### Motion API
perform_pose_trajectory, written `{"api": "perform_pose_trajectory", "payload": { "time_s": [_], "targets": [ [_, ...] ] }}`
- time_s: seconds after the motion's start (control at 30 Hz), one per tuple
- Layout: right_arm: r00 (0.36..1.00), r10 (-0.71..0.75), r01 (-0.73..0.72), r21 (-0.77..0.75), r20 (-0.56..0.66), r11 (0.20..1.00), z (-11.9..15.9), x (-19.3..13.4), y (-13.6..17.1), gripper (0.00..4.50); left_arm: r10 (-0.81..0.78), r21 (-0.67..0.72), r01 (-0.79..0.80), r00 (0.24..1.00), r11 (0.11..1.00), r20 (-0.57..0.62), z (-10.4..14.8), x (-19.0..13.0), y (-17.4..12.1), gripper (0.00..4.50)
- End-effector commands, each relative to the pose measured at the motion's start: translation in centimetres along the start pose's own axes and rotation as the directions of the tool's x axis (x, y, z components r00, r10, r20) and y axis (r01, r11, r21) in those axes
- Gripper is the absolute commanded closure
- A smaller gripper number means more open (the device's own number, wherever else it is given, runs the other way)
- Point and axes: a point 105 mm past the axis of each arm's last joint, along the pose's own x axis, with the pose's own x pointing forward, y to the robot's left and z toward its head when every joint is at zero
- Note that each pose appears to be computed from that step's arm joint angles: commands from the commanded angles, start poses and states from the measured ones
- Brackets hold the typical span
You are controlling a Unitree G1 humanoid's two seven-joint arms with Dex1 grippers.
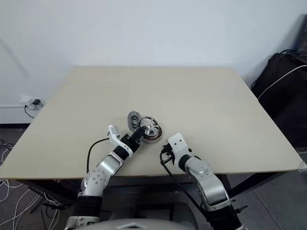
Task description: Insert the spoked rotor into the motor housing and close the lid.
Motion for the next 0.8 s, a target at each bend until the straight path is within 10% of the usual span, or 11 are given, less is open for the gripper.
{"api": "perform_pose_trajectory", "payload": {
  "time_s": [0.03,0.8],
  "targets": [
    [0.998,-0.018,0.019,-0.014,0.063,1.000,1.8,-0.5,-0.4,4.50,-0.124,-0.195,0.137,0.989,0.971,0.081,-1.5,3.0,-4.2,4.05],
    [0.998,-0.026,0.027,-0.009,0.064,1.000,1.7,-0.6,-0.3,4.50,-0.090,-0.279,0.095,0.996,0.956,0.030,-3.5,4.3,-3.5,4.05]
  ]
}}
